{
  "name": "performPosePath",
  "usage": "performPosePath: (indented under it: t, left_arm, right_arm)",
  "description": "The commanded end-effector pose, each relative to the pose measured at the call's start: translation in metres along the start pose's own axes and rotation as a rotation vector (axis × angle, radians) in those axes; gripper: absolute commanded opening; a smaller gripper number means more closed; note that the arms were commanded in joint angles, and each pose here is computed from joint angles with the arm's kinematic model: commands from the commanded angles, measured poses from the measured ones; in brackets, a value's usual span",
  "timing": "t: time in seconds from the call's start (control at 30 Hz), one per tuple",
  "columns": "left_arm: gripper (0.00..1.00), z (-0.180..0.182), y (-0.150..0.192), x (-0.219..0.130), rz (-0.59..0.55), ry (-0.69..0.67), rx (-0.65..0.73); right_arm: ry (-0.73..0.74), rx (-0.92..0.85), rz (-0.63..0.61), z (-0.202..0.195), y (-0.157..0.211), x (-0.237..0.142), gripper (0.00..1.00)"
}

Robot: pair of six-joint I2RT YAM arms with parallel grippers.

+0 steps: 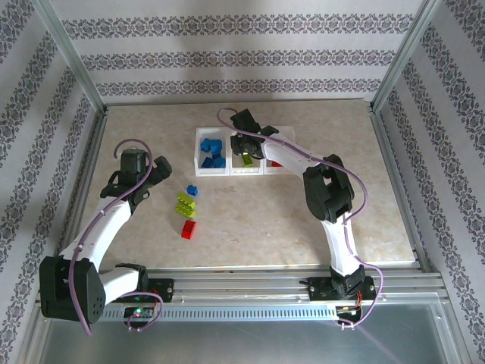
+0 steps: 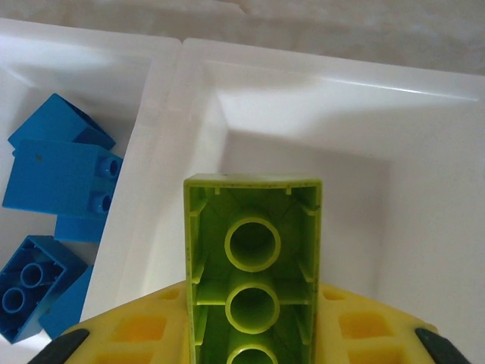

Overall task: Sort the legos into containers by color
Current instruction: Place the lego in the container.

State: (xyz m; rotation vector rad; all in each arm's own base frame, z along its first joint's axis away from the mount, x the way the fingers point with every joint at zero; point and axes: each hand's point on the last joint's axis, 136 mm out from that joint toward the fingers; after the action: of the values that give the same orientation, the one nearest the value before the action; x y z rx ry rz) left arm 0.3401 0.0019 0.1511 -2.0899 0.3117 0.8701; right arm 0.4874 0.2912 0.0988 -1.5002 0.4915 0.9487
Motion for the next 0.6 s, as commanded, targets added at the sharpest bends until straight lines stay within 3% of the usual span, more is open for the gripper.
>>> performPosePath:
  t: [0.0,0.2,0.33,0.57]
  left_arm:
    - [1.0,0.007,0.002,-0.005,0.014,-0.014,-0.003]
    - [1.0,0.007,0.003,-0.004,0.02,-0.016,-0.002]
    - [1.0,0.007,0.003,-0.005,0.022,-0.017,-0.001]
    - [1.0,0.006,0.003,-0.005,0.025,-0.014,-0.001]
  right_arm:
    - [-0.021,0.036,0.028,-0.003,0.002,0.009,0.26]
    - [-0.036,0.038,0.053,-0.003,0.009,0.021,0.29]
    - [-0.034,0.038,0.059,-0.004,0.011,0.024,0.4]
    - [-0.029,0.037,0.055,-0.007,0.009,0.023,0.47]
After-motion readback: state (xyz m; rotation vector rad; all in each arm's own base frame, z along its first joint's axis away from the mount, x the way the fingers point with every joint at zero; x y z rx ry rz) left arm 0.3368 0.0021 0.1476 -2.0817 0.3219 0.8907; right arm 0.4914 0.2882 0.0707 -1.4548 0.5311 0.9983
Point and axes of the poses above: each hand's point on the last joint's axis, 136 mm out from that joint toward the fingers, its own x axis out along the fingers, its own z axis along the line the jaws close on, y = z × x, and after that the axes turned 6 degrees about -x, right-handed
